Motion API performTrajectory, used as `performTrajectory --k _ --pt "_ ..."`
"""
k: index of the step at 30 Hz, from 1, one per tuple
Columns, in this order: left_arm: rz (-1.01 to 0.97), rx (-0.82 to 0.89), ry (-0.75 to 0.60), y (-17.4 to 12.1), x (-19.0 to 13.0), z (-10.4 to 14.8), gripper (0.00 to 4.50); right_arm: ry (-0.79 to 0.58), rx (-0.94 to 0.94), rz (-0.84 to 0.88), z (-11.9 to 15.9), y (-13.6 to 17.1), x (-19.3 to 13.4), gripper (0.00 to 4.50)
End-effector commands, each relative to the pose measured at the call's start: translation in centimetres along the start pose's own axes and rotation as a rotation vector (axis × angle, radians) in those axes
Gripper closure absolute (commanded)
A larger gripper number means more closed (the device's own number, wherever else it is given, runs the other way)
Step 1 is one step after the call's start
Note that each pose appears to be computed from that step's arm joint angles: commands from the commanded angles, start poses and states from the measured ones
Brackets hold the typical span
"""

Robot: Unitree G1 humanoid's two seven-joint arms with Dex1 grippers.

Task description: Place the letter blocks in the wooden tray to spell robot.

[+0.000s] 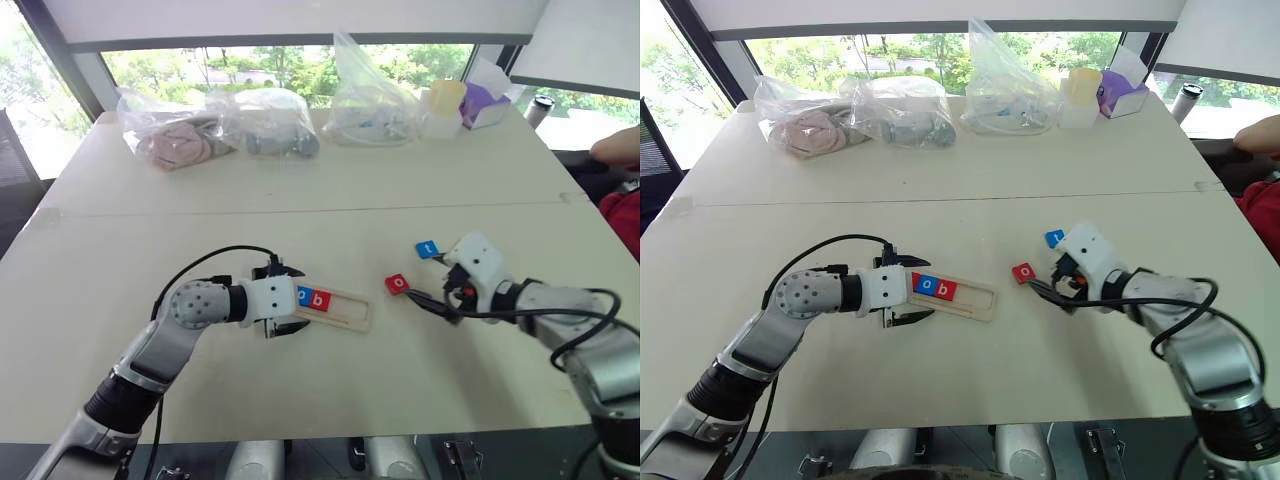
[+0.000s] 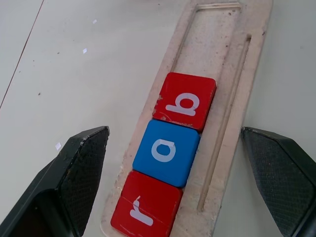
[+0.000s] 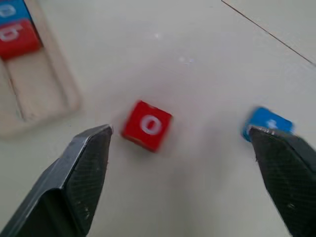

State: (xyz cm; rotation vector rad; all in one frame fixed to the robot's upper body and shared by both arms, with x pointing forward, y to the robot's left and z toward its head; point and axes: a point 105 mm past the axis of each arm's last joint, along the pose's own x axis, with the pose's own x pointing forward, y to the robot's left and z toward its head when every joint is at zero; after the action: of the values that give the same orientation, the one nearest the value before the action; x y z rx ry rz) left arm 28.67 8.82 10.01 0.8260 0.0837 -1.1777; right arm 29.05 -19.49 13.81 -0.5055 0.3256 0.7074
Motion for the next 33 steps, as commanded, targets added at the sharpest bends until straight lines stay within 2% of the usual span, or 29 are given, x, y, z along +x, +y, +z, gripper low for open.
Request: performTrajectory --k 1,3,5,7,11,17,22,25,30,33 --pt "-0.018 -0.005 -0.076 0.2 -1.3 2.2 0.0 -0.053 -0.114 0.107 0.6 -0.2 -0.3 0.03" --pt "-0.091 -0.096 -0.106 -0.4 -3.6 3.0 0.0 -0.016 -0.217 0.241 -0.7 0.1 0.1 0.03" --pt "-0.1 -0.312 -0.147 1.6 -7.8 4.3 0.0 -0.002 -0.298 0.362 -1.4 -0.9 1.4 0.03" --pt "-0.096 -0.419 -0.163 2.8 -10.4 5.1 0.0 -0.003 -0.346 0.424 -1.5 -1.6 2.3 0.03" --pt "-0.023 -0.478 -0.136 3.7 -13.2 5.0 0.0 -0.035 -0.367 0.49 -1.0 -2.3 4.1 0.03" --pt "0.107 -0.54 -0.026 4.1 -16.4 2.1 0.0 -0.038 -0.395 0.608 -1.1 -1.8 6.0 0.03" --pt "0.116 -0.56 0.005 3.4 -17.6 1.2 0.0 -0.04 -0.396 0.655 -0.7 -1.5 7.4 0.03" --pt "0.098 -0.552 0.029 2.7 -17.6 1.0 0.0 -0.039 -0.387 0.699 -0.7 -1.1 7.7 0.86" --pt "0.048 -0.544 0.011 1.4 -17.5 1.7 0.0 -0.06 -0.368 0.718 -0.5 -0.9 7.7 3.39" --pt "0.017 -0.551 0.037 1.0 -17.8 1.4 0.0 -0.094 -0.32 0.637 0.6 -1.8 7.9 3.4"
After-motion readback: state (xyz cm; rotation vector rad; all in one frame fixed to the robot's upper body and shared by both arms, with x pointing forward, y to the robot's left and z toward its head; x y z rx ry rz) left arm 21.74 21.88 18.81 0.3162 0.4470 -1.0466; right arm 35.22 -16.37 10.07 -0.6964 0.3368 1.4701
